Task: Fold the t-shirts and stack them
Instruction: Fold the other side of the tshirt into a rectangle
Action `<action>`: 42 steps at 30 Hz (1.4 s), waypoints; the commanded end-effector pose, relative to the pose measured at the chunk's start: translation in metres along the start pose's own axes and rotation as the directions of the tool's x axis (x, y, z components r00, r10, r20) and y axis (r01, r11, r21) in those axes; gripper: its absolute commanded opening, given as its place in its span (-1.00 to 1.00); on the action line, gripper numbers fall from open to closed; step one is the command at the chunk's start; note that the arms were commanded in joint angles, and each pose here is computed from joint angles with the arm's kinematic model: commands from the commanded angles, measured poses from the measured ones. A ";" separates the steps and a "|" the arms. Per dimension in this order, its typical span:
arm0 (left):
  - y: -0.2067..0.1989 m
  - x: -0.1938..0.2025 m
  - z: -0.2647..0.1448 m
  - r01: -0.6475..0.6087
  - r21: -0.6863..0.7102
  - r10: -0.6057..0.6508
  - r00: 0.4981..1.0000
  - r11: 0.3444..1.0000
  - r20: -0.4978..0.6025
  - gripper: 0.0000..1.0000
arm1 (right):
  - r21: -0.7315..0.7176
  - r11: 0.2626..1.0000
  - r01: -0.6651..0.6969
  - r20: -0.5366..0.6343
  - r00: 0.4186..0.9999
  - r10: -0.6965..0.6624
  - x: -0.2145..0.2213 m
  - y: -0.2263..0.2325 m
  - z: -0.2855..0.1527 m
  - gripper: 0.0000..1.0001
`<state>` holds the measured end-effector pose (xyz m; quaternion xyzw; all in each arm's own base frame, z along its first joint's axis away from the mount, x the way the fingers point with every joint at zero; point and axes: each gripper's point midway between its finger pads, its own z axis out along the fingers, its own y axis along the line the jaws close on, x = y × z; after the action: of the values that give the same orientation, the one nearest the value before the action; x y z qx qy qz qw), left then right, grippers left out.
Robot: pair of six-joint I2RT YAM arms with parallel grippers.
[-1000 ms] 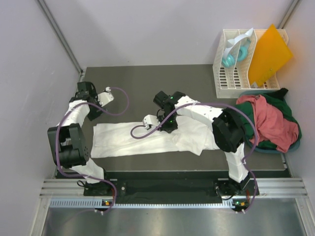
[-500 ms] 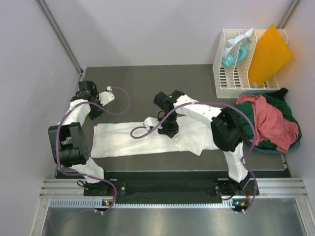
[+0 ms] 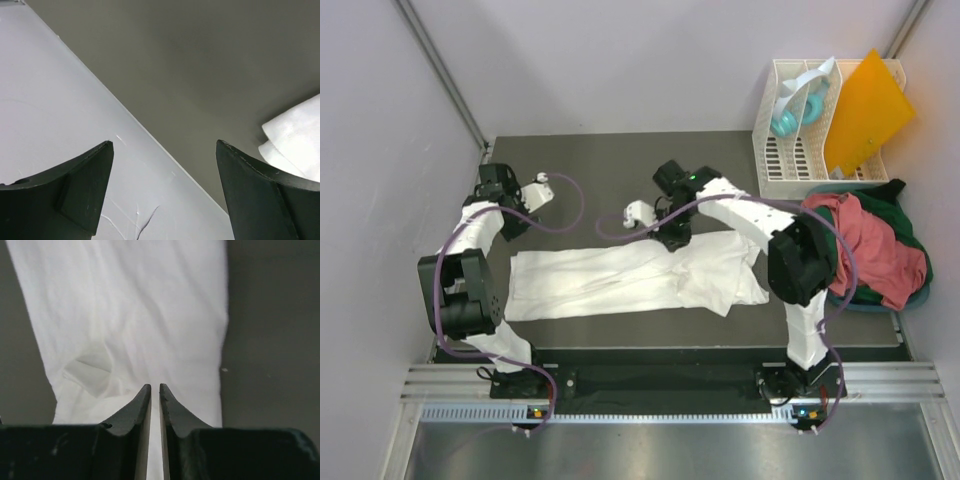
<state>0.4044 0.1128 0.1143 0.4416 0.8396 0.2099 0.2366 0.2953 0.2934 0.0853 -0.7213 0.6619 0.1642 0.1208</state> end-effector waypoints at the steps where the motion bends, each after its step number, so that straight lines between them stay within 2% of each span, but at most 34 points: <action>1: 0.000 -0.023 -0.014 0.019 0.018 -0.021 0.993 1.000 0.118 0.69 | 0.198 0.965 -0.170 0.172 0.975 0.137 0.003 -0.046 -0.073 -0.83; 2: -0.008 -0.022 -0.014 0.015 0.051 -0.021 0.993 0.999 0.117 0.63 | 0.209 0.958 -0.198 0.165 0.972 0.165 0.013 -0.051 -0.073 -0.94; 6: -0.037 -0.026 -0.009 -0.020 0.171 -0.007 0.988 0.985 0.153 -0.41 | 0.224 0.904 -0.365 0.120 0.930 0.346 0.082 -0.068 -0.061 -1.00; 7: -0.046 -0.024 -0.005 -0.028 0.206 -0.003 0.989 0.978 0.147 -0.99 | 0.227 0.895 -0.384 0.118 0.923 0.366 0.091 -0.072 -0.058 -1.00; 9: -0.060 -0.021 0.000 -0.052 0.261 0.014 0.989 0.964 0.146 -1.00 | 0.225 0.874 -0.430 0.096 0.903 0.419 0.114 -0.075 -0.049 -1.00; 15: -0.088 -0.015 0.017 -0.139 0.387 0.086 0.985 0.912 0.150 -1.00 | 0.266 0.831 -0.488 0.083 0.871 0.485 0.145 -0.087 -0.044 -1.00; 21: -0.101 -0.022 0.005 -0.147 0.559 0.065 0.984 0.816 0.164 -1.00 | 0.300 0.811 -0.502 0.071 0.859 0.506 0.160 -0.085 -0.053 -1.00; 28: -0.098 -0.033 -0.012 -0.168 0.614 0.054 0.978 0.771 0.200 -1.00 | 0.285 0.813 -0.508 -0.004 0.847 0.531 0.177 -0.074 -0.038 -1.00; 33: -0.113 -0.027 -0.027 -0.186 0.691 0.079 0.980 0.698 0.184 -1.00 | 0.286 0.811 -0.511 -0.028 0.841 0.540 0.182 -0.076 -0.033 -1.00; 37: -0.122 -0.010 -0.022 -0.201 0.700 0.139 0.980 0.686 0.145 -1.00 | 0.294 0.806 -0.514 -0.049 0.834 0.550 0.189 -0.080 -0.029 -1.00; 42: -0.125 0.009 -0.003 -0.196 0.680 0.201 0.977 0.707 0.072 -1.00 | 0.299 0.806 -0.512 -0.053 0.834 0.549 0.189 -0.082 -0.029 -1.00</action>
<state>0.3252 0.0449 0.0608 0.5718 0.8119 -0.0979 0.0652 0.3788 0.1187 0.0247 -0.4965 0.8593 0.0603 0.1071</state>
